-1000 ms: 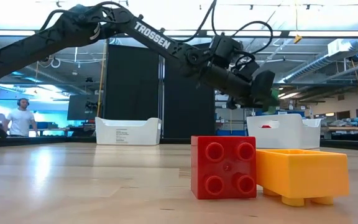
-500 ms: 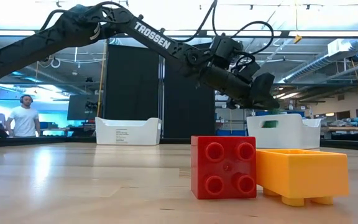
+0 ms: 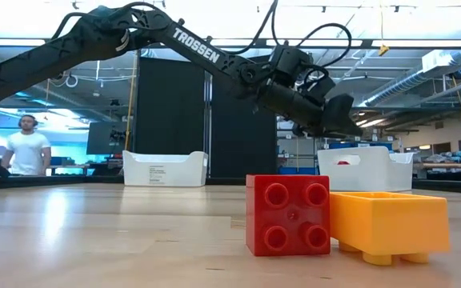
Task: Sort blocks by size
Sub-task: Put the red 4 stud gamepiece into the bottom white bin
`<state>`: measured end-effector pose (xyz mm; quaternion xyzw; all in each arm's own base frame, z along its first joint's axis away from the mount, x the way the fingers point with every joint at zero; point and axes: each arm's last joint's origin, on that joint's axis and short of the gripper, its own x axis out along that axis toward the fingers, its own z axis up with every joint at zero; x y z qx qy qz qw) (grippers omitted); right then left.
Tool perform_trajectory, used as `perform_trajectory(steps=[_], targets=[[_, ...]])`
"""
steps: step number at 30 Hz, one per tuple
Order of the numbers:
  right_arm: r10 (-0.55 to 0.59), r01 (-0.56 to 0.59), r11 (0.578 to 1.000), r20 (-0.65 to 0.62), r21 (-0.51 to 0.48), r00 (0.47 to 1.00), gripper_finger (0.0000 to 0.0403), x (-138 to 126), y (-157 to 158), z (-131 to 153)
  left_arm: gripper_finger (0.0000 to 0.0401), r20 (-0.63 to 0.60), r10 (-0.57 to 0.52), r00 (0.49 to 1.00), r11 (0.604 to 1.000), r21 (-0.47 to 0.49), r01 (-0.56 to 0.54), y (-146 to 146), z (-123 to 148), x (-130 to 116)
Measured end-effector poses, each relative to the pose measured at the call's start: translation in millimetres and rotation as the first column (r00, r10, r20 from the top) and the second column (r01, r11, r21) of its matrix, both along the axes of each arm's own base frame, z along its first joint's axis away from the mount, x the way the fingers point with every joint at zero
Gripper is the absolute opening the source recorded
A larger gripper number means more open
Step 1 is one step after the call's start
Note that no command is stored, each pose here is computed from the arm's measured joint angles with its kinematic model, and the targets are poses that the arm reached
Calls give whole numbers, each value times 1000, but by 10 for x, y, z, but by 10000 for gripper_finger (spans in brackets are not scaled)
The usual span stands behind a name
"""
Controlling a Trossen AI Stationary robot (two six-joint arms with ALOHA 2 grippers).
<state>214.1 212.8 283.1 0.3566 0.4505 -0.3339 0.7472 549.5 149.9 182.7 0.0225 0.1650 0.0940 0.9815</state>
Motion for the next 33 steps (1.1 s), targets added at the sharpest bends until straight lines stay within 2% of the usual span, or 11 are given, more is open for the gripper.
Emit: perform_trajectory(steps=[10, 17, 23, 29, 32, 33], targets=[[0, 0, 1000, 0, 0, 1000, 223, 0, 0, 0, 282, -1, 9, 1000, 1000, 3, -9, -5, 79, -20], [0, 0, 1000, -2, -2, 1000, 223, -1, -1, -2, 282, -34, 18, 999, 1000, -1, -18, -62, 636, -215], [0, -1, 1000, 19, 21, 1000, 223, 19, 20, 2, 282, -208, 2, 978, 999, -46, -12, -154, 907, -476], [24, -28, 997, 57, 66, 998, 223, 57, 72, 14, 282, -404, -138, 904, 990, -60, 124, -528, 1052, -730], [41, -47, 996, 74, 80, 996, 223, 70, 96, 20, 282, -416, -187, 890, 982, -92, 163, -791, 1041, -916], [47, -54, 995, 81, 86, 996, 223, 77, 105, 23, 282, -396, -185, 899, 983, -92, 162, -873, 1049, -1005]])
